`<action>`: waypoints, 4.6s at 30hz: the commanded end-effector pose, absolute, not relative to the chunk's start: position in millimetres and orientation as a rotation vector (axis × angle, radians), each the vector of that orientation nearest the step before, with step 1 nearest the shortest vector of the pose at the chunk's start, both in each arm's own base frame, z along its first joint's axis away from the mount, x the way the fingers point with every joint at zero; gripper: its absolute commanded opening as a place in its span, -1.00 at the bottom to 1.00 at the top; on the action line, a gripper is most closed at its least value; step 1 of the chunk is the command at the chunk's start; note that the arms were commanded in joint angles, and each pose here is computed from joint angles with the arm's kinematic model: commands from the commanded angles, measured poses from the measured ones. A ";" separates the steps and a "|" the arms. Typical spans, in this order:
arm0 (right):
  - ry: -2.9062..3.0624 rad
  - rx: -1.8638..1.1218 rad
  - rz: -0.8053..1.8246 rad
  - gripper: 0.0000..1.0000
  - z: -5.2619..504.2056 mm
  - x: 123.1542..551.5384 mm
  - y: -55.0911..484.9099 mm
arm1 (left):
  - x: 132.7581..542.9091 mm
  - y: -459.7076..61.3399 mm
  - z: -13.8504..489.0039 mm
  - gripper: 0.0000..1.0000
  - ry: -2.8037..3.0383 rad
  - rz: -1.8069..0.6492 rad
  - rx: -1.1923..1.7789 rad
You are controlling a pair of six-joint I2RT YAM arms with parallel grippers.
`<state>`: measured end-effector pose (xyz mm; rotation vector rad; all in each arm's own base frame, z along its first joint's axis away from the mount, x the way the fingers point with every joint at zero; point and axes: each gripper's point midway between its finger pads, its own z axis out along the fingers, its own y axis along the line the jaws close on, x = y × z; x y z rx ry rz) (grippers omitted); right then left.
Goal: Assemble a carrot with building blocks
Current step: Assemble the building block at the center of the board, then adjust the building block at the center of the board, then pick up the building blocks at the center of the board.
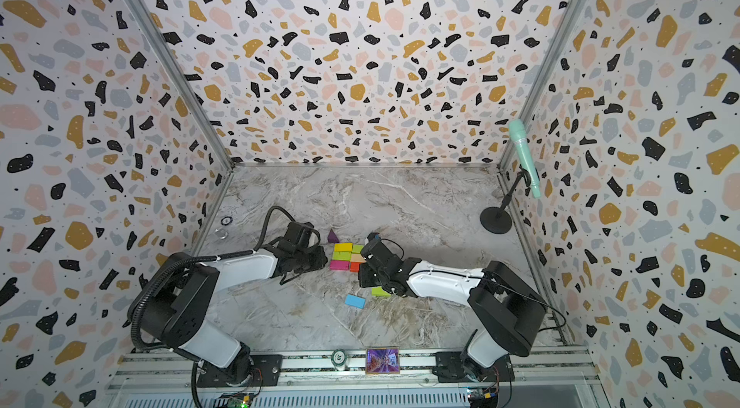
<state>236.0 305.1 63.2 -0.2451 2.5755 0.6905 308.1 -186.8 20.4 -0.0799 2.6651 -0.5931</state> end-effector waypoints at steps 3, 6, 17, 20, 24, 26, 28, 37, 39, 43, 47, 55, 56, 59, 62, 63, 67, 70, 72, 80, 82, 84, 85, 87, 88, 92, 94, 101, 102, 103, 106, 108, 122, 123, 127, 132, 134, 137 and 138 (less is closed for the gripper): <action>2.639 -0.123 0.632 -0.72 41.8 235.9 279.9 | 301.5 -191.8 11.5 -0.71 2.711 -0.573 -0.029; 2.646 -0.105 0.617 -0.72 34.8 240.3 278.3 | 301.2 -190.5 10.9 -0.71 2.712 -0.559 -0.030; 2.641 -0.118 0.631 -0.72 26.2 256.1 294.9 | 298.7 -191.3 6.8 -0.72 2.721 -0.556 -0.032; 2.645 -0.119 0.633 -0.73 24.6 257.3 297.2 | 298.7 -191.4 6.5 -0.72 2.720 -0.554 -0.030; 2.649 -0.119 0.626 -0.72 22.6 257.2 296.6 | 298.5 -192.1 5.2 -0.72 2.724 -0.558 -0.030; 2.650 -0.119 0.626 -0.72 22.9 257.1 296.7 | 298.4 -193.0 4.3 -0.72 2.726 -0.560 -0.028; 2.653 -0.116 0.615 -0.72 22.2 257.3 295.0 | 298.7 -192.7 4.4 -0.72 2.726 -0.559 -0.027; 2.642 -0.056 0.596 -0.72 30.3 262.1 273.4 | 309.5 -179.8 22.4 -0.75 2.676 -0.463 -0.085; 2.637 -0.047 0.588 -0.71 31.0 267.1 269.0 | 314.6 -178.0 27.4 -0.75 2.665 -0.441 -0.092; 2.629 -0.045 0.575 -0.71 30.6 279.0 265.7 | 323.2 -174.3 29.1 -0.76 2.655 -0.406 -0.112; 2.628 -0.037 0.572 -0.72 25.5 291.2 266.2 | 335.4 -174.6 26.8 -0.77 2.641 -0.397 -0.129; 2.622 -0.048 0.554 -0.71 19.5 306.3 274.9 | 351.9 -182.8 20.3 -0.78 2.638 -0.400 -0.120; 2.622 -0.046 0.551 -0.71 18.4 307.6 275.0 | 353.5 -183.7 19.2 -0.78 2.639 -0.401 -0.119; 2.623 -0.047 0.551 -0.71 16.6 309.7 276.9 | 357.1 -187.2 18.2 -0.79 2.638 -0.416 -0.119; 2.624 -0.045 0.547 -0.72 15.1 310.6 277.1 | 358.8 -189.3 17.2 -0.79 2.641 -0.423 -0.114; 2.621 -0.043 0.545 -0.72 15.2 311.3 277.0 | 359.2 -190.0 17.3 -0.78 2.640 -0.426 -0.113; 2.620 -0.041 0.540 -0.71 13.1 313.8 277.1 | 360.6 -192.0 16.1 -0.79 2.640 -0.432 -0.110; 2.622 -0.050 0.536 -0.71 12.1 315.8 278.6 | 361.3 -193.1 13.7 -0.79 2.647 -0.437 -0.109; 2.622 -0.052 0.534 -0.71 11.9 316.9 279.0 | 361.5 -193.7 13.6 -0.79 2.647 -0.441 -0.111; 2.621 -0.056 0.525 -0.72 10.6 320.3 278.2 | 363.4 -195.4 13.5 -0.79 2.646 -0.449 -0.113; 2.623 -0.057 0.528 -0.71 10.3 320.2 278.7 | 362.8 -195.5 12.6 -0.79 2.649 -0.451 -0.114; 2.622 -0.059 0.528 -0.71 10.6 320.2 278.7 | 362.6 -195.8 12.6 -0.79 2.650 -0.454 -0.114; 2.621 -0.059 0.529 -0.72 11.0 320.1 278.7 | 363.0 -196.4 13.1 -0.79 2.648 -0.457 -0.113; 2.621 -0.059 0.527 -0.71 11.0 319.8 278.2 | 362.3 -196.6 12.7 -0.79 2.651 -0.461 -0.115; 2.621 -0.059 0.527 -0.72 12.0 319.3 277.8 | 361.6 -196.3 12.9 -0.79 2.652 -0.460 -0.116; 2.625 -0.043 0.516 -0.71 15.9 313.0 268.0 | 352.4 -187.2 14.6 -0.80 2.658 -0.428 -0.140; 2.619 -0.032 0.520 -0.69 20.9 307.0 261.0 | 345.4 -179.7 16.5 -0.80 2.656 -0.408 -0.158; 2.605 -0.012 0.512 -0.14 51.3 266.3 239.1 | 314.9 -154.4 35.5 -0.44 2.614 -0.379 -0.229; 2.602 -0.020 0.504 -0.04 56.7 259.6 239.6 | 311.5 -151.9 39.2 -0.39 2.603 -0.381 -0.235; 2.610 -0.027 0.486 0.03 59.4 250.7 239.6 | 308.7 -148.8 42.7 -0.33 2.592 -0.379 -0.239; 2.638 -0.032 0.443 0.26 63.5 228.0 244.5 | 300.7 -142.2 50.9 -0.20 2.567 -0.379 -0.243; 2.658 -0.032 0.415 0.37 62.4 217.4 248.8 | 297.6 -139.6 55.5 -0.12 2.554 -0.387 -0.243; 2.748 0.034 0.210 0.51 39.0 196.7 257.2 | 291.2 -142.1 62.8 0.03 2.530 -0.485 -0.191; 2.741 0.040 0.204 0.51 41.2 198.2 256.9 | 290.8 -142.2 62.2 0.03 2.531 -0.490 -0.189; 2.706 0.048 0.236 0.51 53.8 201.9 259.0 | 289.0 -142.5 59.6 0.04 2.534 -0.500 -0.185; 2.714 0.070 0.202 0.52 55.4 200.1 252.4 | 288.6 -142.9 57.4 0.04 2.536 -0.510 -0.181; 2.726 0.073 0.194 0.53 51.0 198.8 252.5 | 289.1 -143.7 57.0 0.05 2.537 -0.515 -0.175; 2.747 0.071 0.180 0.53 42.8 197.6 253.9 | 288.7 -144.5 54.6 0.05 2.544 -0.517 -0.167; 2.753 0.069 0.185 0.53 40.3 197.0 255.5 | 288.1 -144.8 53.6 0.05 2.547 -0.521 -0.166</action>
